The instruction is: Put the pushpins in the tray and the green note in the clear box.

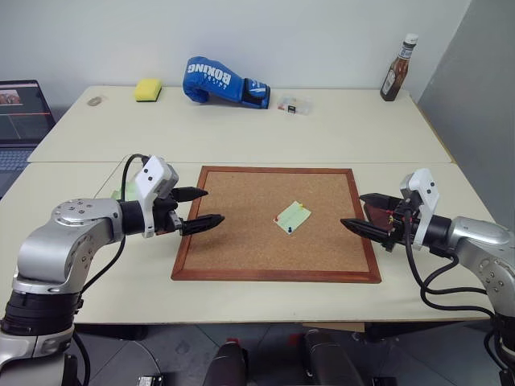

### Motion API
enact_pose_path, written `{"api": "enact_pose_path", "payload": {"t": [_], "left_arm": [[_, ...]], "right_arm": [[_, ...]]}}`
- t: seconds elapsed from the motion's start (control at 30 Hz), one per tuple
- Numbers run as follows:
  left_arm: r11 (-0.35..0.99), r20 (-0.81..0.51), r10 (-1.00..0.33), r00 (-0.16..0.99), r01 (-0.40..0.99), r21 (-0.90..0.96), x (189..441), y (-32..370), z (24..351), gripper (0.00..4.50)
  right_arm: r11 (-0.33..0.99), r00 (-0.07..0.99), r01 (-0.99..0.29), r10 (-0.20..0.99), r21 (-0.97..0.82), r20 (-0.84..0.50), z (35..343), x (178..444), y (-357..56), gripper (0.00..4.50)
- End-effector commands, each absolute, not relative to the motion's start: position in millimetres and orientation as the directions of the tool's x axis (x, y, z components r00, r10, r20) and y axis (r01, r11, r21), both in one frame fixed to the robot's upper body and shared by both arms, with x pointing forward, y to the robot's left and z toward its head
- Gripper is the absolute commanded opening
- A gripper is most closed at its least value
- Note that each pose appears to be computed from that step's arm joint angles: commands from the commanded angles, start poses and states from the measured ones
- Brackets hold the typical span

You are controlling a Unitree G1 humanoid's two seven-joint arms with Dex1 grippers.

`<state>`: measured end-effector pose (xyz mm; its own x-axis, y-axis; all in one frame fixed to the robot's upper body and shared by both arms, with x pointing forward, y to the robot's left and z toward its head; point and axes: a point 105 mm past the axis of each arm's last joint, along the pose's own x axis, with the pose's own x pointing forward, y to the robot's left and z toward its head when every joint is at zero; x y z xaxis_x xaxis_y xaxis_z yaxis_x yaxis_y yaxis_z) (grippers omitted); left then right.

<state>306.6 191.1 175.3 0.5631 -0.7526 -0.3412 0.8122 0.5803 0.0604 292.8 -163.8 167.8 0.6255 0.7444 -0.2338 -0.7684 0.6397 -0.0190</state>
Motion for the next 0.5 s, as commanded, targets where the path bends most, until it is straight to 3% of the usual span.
{"api": "enact_pose_path", "payload": {"t": [0.03, 0.5], "left_arm": [[0.569, -0.299, -0.769, 0.565, 0.818, 0.084, 306.6, 188.7, 187.2, 4.50], [0.565, -0.319, -0.766, 0.558, 0.821, 0.079, 304.1, 189.8, 184.5, 4.50]], "right_arm": [[0.625, 0.620, -0.779, 0.757, -0.046, -0.208, 178.6, 291.7, -161.9, 4.50], [0.619, 0.613, -0.784, 0.761, -0.044, -0.210, 178.5, 291.2, -161.7, 4.50]]}}
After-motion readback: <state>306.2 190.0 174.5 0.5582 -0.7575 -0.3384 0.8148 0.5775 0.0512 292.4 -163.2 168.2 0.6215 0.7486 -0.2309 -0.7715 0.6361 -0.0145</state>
